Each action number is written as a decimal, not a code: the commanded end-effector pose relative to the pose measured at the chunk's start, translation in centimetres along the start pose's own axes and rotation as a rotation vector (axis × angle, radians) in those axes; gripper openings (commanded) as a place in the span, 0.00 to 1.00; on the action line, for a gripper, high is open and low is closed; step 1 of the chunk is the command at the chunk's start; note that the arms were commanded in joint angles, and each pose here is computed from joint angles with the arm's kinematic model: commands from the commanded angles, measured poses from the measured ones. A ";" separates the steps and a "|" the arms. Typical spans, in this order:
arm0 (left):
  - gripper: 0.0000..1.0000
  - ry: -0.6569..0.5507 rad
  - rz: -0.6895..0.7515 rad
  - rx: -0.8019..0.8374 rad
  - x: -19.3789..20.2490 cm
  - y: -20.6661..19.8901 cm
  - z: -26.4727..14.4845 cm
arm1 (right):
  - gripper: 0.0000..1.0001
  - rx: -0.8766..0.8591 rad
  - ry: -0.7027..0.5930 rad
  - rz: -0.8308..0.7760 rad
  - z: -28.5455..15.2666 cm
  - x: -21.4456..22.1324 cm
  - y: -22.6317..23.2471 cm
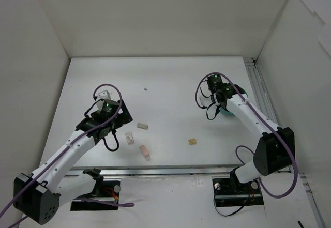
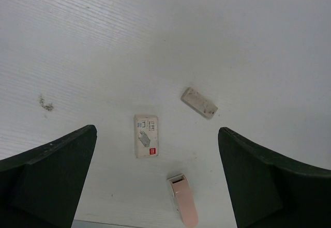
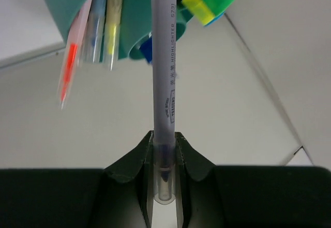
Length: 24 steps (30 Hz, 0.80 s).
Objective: Sort the stationery into containers
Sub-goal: Place the pen in the storage box.
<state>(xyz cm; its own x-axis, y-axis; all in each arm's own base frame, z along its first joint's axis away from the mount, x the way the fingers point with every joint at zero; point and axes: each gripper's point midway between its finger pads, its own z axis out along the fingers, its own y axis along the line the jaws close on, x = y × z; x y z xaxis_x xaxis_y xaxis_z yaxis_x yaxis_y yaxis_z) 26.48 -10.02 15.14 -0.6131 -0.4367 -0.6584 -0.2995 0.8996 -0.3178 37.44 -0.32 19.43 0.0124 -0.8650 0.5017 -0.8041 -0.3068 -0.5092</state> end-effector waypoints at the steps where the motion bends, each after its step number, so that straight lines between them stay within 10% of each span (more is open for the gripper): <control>1: 0.99 -0.003 0.007 0.043 -0.8 -1.6 0.6 | 0.00 -0.048 0.161 -0.136 -1.7 4.3 1.0; 24: 1.00 0.077 0.013 -0.008 1.1 -1.6 3.9 | 0.01 -0.114 0.292 -0.075 3.2 3.6 1.1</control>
<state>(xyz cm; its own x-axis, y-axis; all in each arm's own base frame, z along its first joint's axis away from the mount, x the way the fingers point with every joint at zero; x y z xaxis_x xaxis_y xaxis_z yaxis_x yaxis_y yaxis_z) 27.72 -11.49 10.95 -0.7054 -0.4016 -0.5841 -0.3041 0.9158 -0.2623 37.90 -4.55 16.71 -0.0255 -0.7256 0.6876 -0.8823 -0.3070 -0.3567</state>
